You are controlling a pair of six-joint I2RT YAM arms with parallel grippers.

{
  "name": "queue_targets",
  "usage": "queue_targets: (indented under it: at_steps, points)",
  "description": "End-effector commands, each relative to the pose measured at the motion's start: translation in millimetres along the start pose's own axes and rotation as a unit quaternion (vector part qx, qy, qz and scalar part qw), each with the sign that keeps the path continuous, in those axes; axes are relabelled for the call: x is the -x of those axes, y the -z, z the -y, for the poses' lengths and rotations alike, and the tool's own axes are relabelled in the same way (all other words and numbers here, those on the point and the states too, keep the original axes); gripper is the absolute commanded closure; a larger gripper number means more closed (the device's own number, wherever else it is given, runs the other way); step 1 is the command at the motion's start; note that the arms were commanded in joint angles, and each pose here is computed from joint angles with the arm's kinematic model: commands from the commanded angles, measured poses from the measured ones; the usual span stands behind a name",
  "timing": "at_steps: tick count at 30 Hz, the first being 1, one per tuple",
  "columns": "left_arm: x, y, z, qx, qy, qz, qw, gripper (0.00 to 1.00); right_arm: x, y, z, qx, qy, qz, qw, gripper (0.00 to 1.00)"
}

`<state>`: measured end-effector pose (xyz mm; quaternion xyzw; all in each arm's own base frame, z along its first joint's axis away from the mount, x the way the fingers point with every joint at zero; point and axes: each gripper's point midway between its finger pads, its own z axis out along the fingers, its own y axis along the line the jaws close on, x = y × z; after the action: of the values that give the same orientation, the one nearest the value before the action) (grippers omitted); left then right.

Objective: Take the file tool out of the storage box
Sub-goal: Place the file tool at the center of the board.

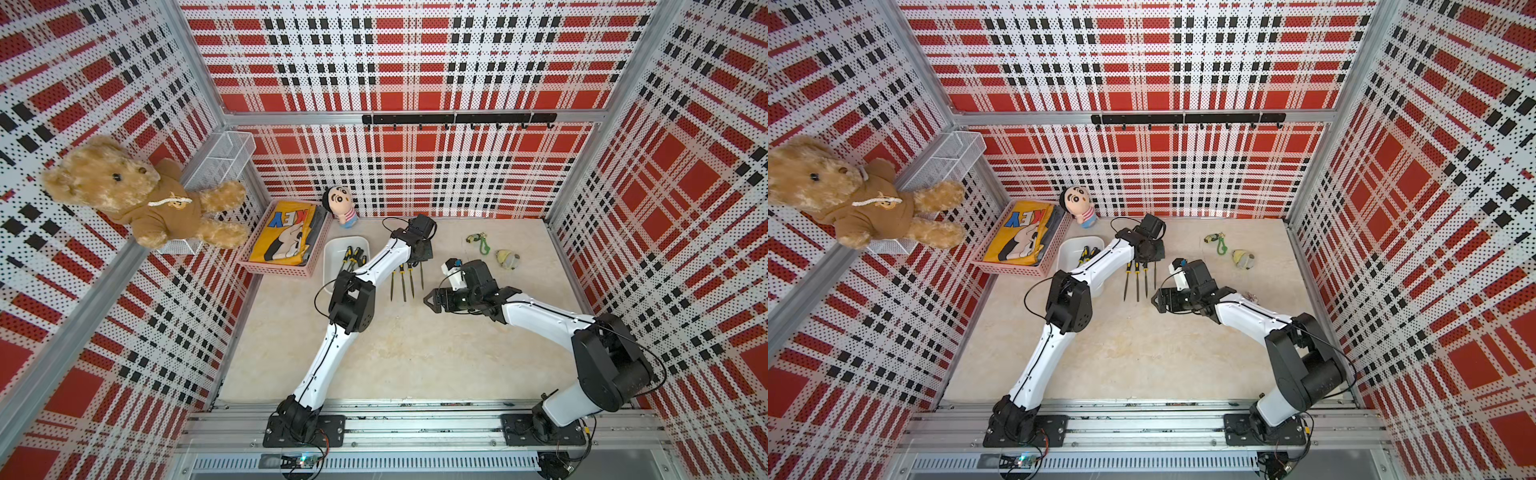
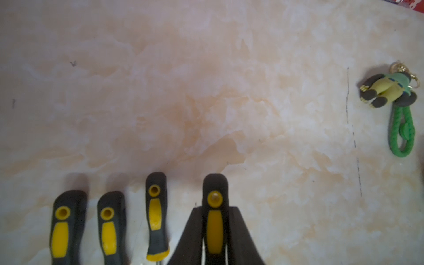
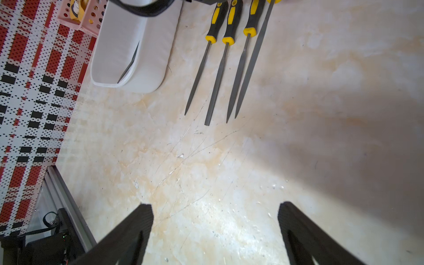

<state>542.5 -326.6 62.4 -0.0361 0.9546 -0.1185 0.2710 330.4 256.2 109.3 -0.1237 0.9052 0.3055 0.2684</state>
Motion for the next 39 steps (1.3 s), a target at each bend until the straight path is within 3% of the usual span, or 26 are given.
queue_targets:
  at_steps: [1,10,19,34,39]
  points:
    - [-12,-18,0,-0.001,0.01,-0.007,1.0,0.98,-5,0,0,-0.005,0.007,-0.007,1.0,0.07]
    - [-32,-38,-15,0.021,0.01,-0.027,0.999,0.96,-3,3,0,-0.008,0.008,-0.003,1.0,0.07]
    - [-37,-44,-22,0.031,0.013,-0.03,0.999,0.82,-3,2,0,-0.007,0.009,-0.006,1.0,0.06]
    - [-9,-14,-15,0.021,0.013,0.004,1.0,0.72,-3,-3,0,-0.003,0.006,-0.008,1.0,0.06]
    - [14,11,-4,0.002,0.015,0.03,0.999,0.7,-2,-4,0,-0.002,0.006,-0.005,1.0,0.06]
